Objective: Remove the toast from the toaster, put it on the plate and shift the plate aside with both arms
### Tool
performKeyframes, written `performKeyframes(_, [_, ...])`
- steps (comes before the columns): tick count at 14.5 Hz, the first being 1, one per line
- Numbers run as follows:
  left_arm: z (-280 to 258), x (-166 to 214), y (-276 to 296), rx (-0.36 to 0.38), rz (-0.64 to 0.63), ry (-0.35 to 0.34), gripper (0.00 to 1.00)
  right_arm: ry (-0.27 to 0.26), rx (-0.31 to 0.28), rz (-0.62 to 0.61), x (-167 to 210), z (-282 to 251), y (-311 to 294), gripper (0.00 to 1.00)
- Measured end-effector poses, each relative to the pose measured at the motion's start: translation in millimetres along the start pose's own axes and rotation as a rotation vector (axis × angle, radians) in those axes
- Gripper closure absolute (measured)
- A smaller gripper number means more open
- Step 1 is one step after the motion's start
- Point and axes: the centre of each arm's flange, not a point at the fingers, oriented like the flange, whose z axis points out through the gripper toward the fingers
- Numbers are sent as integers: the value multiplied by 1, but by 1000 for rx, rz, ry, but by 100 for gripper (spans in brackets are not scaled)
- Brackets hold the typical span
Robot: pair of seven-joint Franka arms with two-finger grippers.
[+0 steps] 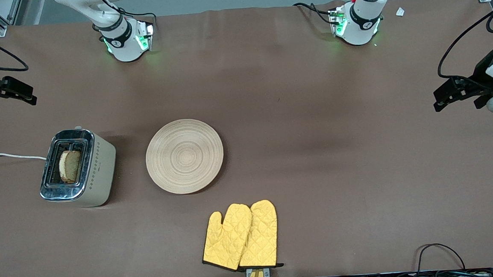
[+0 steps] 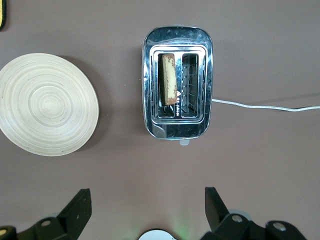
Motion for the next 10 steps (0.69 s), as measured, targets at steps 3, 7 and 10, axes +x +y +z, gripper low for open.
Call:
performKeyframes(3, [0, 0, 0, 0, 0, 0, 0, 0, 0, 0, 0, 0, 0, 0])
performKeyframes(7, [0, 0, 0, 0, 0, 0, 0, 0, 1, 6, 0, 0, 3, 0])
performKeyframes(10, [0, 0, 1, 0, 1, 0, 0, 4, 9, 25, 4, 8, 13, 0])
